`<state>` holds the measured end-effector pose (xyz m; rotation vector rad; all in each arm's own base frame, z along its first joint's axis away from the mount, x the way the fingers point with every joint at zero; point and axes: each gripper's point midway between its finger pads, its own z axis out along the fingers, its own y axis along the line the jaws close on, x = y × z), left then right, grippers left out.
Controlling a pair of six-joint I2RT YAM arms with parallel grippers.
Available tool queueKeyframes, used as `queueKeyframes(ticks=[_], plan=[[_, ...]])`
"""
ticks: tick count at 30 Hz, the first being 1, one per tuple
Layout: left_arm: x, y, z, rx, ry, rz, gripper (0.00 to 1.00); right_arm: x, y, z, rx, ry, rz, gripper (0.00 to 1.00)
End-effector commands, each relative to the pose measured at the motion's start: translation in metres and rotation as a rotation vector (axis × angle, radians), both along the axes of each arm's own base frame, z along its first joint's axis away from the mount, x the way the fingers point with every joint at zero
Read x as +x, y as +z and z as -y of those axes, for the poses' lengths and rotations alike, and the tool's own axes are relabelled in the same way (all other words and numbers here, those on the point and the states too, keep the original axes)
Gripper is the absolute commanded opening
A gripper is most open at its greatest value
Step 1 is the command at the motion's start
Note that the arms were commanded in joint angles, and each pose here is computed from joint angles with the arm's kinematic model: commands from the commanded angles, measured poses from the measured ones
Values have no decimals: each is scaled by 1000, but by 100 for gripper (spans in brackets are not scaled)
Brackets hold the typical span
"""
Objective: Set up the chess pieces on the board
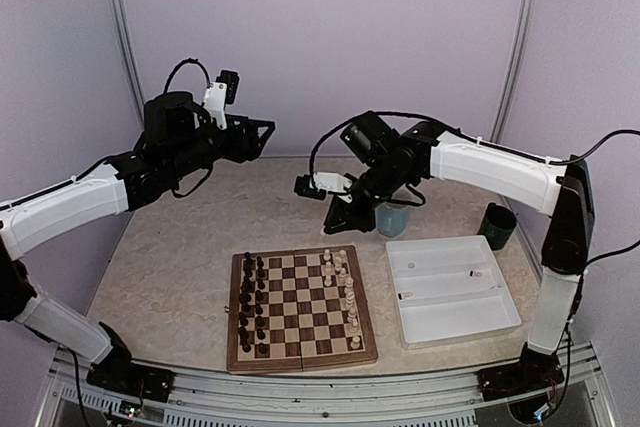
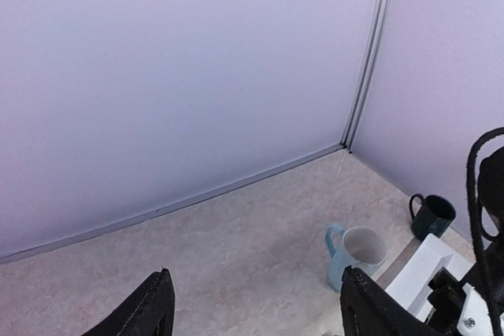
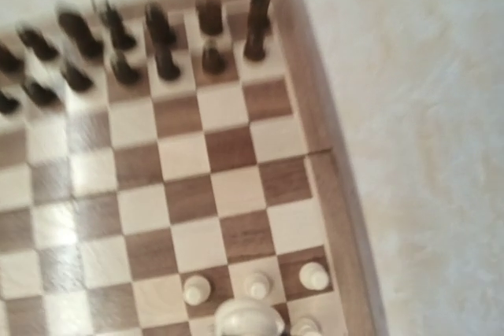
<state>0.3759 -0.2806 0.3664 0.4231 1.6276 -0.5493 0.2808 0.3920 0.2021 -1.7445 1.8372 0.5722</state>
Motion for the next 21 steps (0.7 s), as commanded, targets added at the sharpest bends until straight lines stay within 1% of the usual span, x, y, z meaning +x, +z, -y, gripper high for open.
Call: queueKeyframes(ticks=[1,3,6,13,19,21], plan=[[5,-13,-37,55,97,24,72,-8,-41,4,-215,58,45,3],[2,-19,-50,65,138,28,73,-17,-56,0,-263,96,44,3],[-7,-11,-59,49,159,62,76,-32,-72,-4,-324,144,53,2],[-15,4,-57,9,122,62,76,-64,-101,-9,-447,226,109,2],[-20,12,-59,-8,117,77,76,-71,-123,-8,-515,245,123,3],[-21,13,-59,-10,117,79,76,-66,-126,-7,-541,233,147,3]])
